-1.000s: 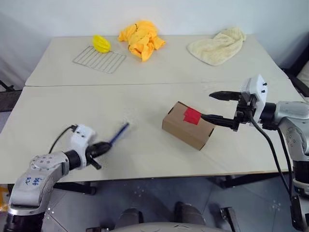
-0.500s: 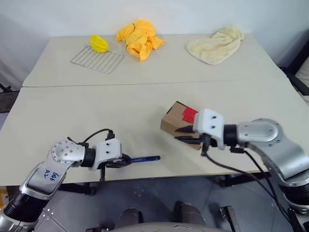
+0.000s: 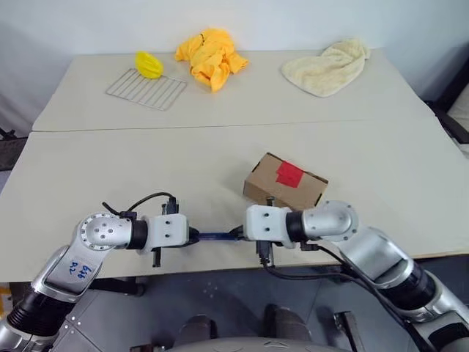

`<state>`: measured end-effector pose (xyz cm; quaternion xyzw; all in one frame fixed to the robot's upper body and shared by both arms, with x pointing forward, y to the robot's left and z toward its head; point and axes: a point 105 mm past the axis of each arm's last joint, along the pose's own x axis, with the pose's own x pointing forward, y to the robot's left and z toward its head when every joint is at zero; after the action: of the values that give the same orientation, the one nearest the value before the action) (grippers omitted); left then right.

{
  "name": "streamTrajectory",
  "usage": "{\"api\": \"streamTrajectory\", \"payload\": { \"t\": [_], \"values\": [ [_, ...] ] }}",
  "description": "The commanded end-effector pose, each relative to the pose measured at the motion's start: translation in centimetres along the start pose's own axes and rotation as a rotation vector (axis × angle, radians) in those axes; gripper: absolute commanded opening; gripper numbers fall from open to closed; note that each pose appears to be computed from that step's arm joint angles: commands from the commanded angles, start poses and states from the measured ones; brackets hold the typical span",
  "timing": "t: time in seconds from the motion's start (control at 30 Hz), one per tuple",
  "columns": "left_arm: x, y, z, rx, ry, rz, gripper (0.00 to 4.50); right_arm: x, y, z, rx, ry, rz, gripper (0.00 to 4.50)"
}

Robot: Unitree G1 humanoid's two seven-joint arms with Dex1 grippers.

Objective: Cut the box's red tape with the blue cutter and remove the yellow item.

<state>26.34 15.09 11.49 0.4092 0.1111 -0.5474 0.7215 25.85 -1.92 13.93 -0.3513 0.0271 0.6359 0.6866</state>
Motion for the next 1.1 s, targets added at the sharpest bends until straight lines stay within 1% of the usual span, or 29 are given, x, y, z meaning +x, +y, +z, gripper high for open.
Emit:
{"api": "streamTrajectory", "payload": {
  "t": [0.03, 0.27, 0.43, 0.7, 0.87, 1.1],
  "values": [
    [0.1, -1.3, -0.8, -0.021, 0.041, -0.048, 0.44, 0.2, -0.3, -0.4, -0.056, 0.010, 0.000, 0.04],
    [-0.3, -1.7, -0.6, -0.030, 0.049, -0.052, 0.44, 0.1, 0.5, -2.3, -0.084, 0.068, 0.033, 0.04],
    [-0.4, -1.8, -0.6, -0.035, 0.054, -0.053, 0.44, 0.0, 0.9, -3.0, -0.095, 0.089, 0.050, 0.04],
    [-0.3, -2.0, -0.4, -0.026, 0.057, -0.070, 0.44, 1.2, 1.7, -4.2, -0.093, 0.103, 0.070, 0.04],
    [-0.2, -1.8, -0.2, -0.024, 0.048, -0.070, 0.44, 2.4, 1.7, -4.1, -0.112, 0.088, 0.084, 0.04],
    [0.0, -1.7, 0.0, -0.020, 0.042, -0.071, 0.44, 4.5, 1.0, -3.1, -0.134, 0.044, 0.083, 0.04]
  ]
}}
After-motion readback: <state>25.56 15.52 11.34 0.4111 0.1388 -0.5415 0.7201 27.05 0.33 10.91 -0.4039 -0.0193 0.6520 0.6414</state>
